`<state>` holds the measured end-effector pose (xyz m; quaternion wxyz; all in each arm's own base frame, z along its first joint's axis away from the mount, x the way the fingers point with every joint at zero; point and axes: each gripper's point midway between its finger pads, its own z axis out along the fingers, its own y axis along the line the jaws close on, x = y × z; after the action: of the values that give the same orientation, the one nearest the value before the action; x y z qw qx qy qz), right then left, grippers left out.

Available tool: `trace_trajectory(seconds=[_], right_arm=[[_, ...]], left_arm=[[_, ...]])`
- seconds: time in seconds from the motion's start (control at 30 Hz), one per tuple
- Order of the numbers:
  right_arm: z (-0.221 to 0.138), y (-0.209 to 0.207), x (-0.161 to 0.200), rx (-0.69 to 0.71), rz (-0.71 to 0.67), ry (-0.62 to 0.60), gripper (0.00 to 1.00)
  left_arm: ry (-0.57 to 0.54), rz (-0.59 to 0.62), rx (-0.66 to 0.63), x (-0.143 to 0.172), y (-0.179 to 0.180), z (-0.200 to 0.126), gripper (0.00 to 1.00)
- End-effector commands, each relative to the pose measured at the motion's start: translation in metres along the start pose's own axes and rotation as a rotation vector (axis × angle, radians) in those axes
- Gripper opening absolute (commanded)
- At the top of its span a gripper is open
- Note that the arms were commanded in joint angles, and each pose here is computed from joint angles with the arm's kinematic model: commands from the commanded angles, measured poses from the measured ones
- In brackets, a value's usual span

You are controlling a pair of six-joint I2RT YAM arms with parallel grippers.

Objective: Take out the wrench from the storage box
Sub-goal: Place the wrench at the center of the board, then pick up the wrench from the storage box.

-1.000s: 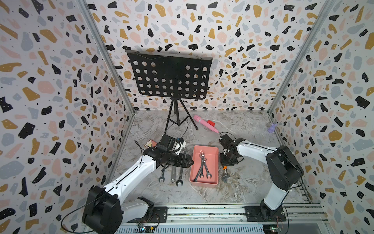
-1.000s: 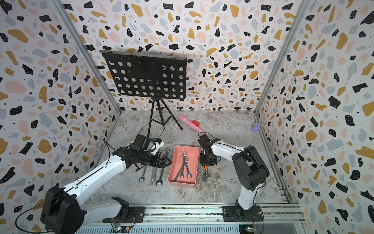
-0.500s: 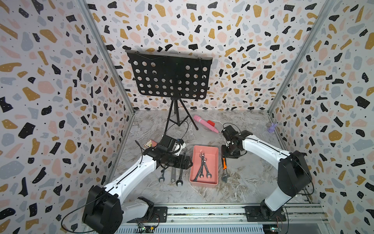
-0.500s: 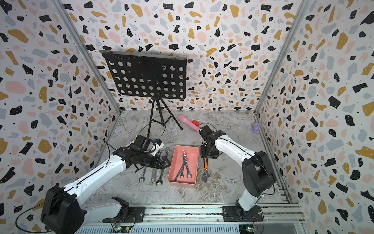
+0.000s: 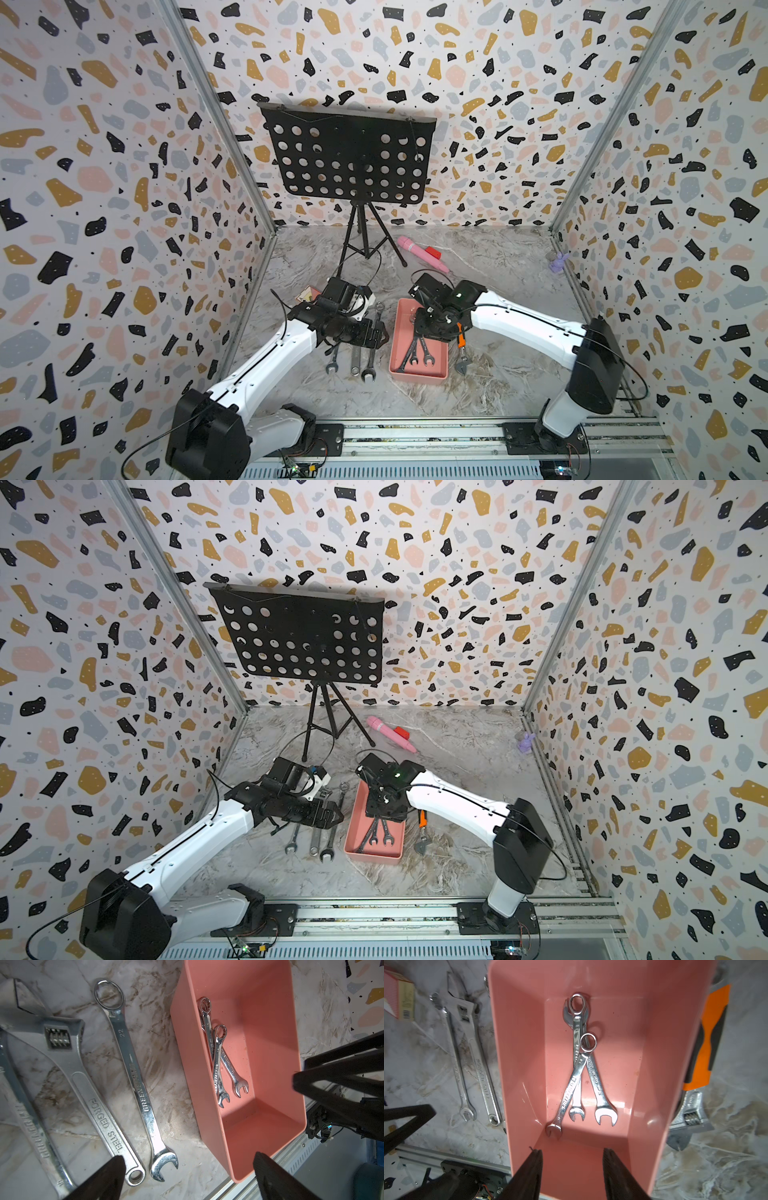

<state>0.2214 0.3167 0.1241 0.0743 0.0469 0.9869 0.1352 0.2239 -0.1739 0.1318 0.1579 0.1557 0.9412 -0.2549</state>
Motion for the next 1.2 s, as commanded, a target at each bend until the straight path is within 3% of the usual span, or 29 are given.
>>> trace_trajectory(seconds=[0.0,0.27,0.53,0.8,1.17], right_arm=[[0.012,0.004,-0.006,0.020,0.115,-0.013,0.49],[0.055,0.012,-0.013,0.090,0.102,0.009,0.36],[0.079,0.006,-0.008,0.142,0.116,0.047,0.32],[0.093,0.000,-0.006,0.174,0.122,0.064,0.30],[0.088,-0.005,-0.008,0.202,0.123,0.057,0.10]], left_arm=[[-0.024,0.014,-0.010,-0.002,0.000,-0.009,1.00],[-0.031,0.015,-0.019,0.001,0.001,-0.011,1.00],[-0.031,0.016,-0.024,0.002,0.003,-0.010,1.00],[-0.025,0.017,-0.029,0.005,0.005,-0.009,1.00],[-0.019,0.022,-0.027,0.006,0.005,-0.008,1.00]])
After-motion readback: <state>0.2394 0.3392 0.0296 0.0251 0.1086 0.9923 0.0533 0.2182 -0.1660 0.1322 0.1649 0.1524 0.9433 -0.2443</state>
